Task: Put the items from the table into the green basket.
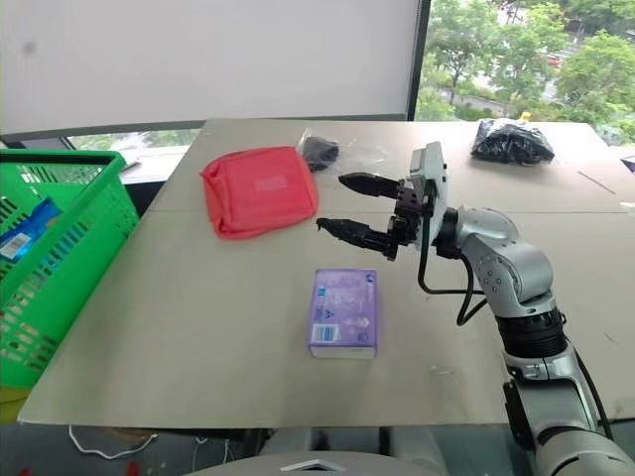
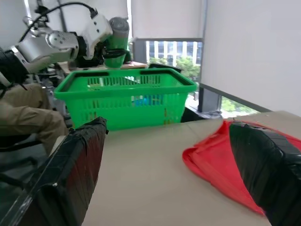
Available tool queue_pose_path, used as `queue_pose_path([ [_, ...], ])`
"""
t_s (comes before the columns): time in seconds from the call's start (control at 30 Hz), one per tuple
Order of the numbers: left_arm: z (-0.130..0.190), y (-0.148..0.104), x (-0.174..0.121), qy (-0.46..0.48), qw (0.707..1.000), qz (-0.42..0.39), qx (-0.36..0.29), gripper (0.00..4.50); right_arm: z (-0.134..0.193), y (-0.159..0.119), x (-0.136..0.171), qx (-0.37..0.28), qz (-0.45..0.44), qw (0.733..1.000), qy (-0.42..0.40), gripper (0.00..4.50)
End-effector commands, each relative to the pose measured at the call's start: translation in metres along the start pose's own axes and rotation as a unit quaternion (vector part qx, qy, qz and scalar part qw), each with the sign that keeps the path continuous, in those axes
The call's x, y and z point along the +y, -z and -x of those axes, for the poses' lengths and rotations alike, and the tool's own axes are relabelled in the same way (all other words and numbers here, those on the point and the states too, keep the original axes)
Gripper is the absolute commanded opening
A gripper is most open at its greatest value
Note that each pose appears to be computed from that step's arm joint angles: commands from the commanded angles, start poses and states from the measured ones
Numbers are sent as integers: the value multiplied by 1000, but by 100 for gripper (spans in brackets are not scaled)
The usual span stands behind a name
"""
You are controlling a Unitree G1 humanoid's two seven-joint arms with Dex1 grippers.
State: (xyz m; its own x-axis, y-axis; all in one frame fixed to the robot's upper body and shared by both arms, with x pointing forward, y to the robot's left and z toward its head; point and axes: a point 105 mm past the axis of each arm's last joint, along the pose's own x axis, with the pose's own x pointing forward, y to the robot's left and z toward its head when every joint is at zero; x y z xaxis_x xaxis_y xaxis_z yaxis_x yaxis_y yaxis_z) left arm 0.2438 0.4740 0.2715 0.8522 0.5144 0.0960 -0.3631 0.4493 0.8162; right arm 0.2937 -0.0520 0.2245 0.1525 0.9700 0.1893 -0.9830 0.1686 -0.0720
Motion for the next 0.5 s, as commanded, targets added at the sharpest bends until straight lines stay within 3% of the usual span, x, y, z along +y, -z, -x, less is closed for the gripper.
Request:
queue_pose_path([
  [0.03, 2, 3, 20, -24, 999, -23, -2, 209, -2, -19, 5, -31, 27, 999, -25, 442],
  [0.13, 0, 20, 9, -17, 999, 30, 17, 209, -4, -25, 7, -44, 29, 998, -29, 442],
  [0.33, -11, 25, -15, 13, 998, 57, 14, 209, -8, -28, 6, -46, 41, 998, -22, 442],
  [0.5, -23, 15, -28, 30, 997, 71, -14, 431, -7, -30, 6, -45, 56, 997, -13, 450],
])
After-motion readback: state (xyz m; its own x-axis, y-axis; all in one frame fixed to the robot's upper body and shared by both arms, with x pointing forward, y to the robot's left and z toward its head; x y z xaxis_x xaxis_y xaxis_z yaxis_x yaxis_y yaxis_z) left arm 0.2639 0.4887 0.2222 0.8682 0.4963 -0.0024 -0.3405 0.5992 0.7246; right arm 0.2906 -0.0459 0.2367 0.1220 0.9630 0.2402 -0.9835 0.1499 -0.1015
